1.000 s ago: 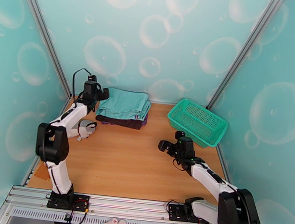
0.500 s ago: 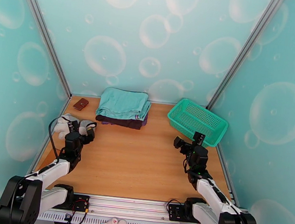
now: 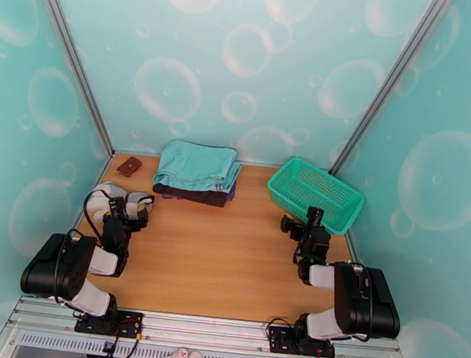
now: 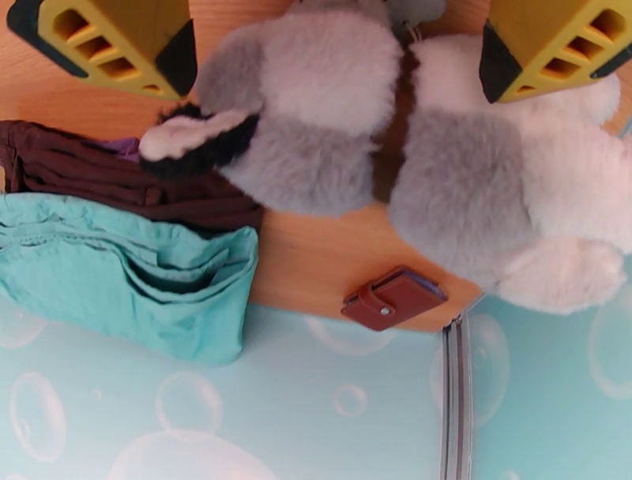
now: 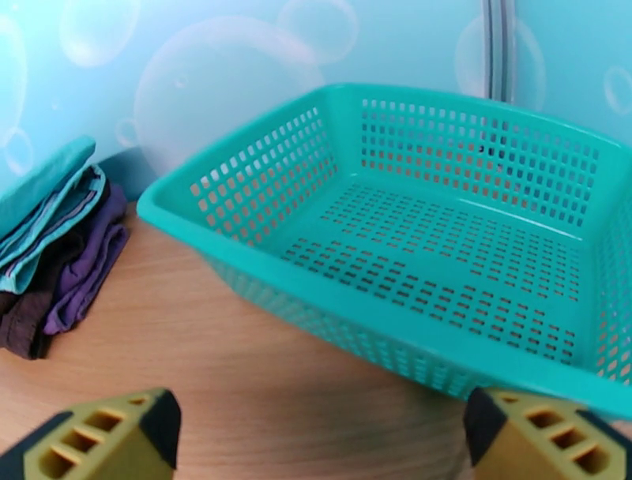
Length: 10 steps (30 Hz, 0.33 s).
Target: Fold and stack the trousers
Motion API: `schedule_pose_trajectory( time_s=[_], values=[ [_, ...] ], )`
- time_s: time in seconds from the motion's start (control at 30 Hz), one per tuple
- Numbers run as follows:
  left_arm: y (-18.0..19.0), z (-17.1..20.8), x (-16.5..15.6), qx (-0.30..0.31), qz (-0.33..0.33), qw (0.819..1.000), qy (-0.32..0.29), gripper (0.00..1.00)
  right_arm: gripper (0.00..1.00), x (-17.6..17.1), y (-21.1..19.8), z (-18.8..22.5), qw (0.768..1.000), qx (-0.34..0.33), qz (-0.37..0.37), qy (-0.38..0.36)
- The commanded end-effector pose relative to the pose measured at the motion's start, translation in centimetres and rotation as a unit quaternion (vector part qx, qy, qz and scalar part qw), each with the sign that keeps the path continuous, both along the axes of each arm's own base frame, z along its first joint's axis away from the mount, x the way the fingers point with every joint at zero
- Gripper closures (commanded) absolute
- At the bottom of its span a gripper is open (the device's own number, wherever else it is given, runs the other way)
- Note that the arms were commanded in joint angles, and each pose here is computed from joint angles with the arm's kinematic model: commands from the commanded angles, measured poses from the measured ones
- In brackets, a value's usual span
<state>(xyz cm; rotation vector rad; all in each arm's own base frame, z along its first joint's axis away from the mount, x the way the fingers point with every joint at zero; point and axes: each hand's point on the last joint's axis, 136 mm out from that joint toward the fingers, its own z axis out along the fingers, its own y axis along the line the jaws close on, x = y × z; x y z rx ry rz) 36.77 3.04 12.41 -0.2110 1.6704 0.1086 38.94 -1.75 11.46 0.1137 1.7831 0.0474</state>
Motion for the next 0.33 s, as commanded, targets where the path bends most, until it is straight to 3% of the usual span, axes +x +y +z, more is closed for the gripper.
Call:
schedule_pose_trajectory(
  time_s=[0.0, 0.2, 0.3],
  values=[
    [0.4, 2.6, -1.3, 0.012, 0.03, 0.998, -0.061, 0.0, 0.01, -0.5, 0.1, 1.8, 0.998, -0.026, 0.0, -0.057],
    [-1.4, 2.0, 0.4, 0.033, -0.023, 0.999, -0.034, 0.0, 0.01, -0.2, 0.3, 1.5, 0.998, -0.031, -0.001, -0.047],
    [-0.8, 2.1, 0.3, 0.03, -0.003, 0.999, -0.037, 0.01, 0.01, -0.4, 0.4, 1.6, 0.998, -0.03, 0.004, -0.049]
  ],
)
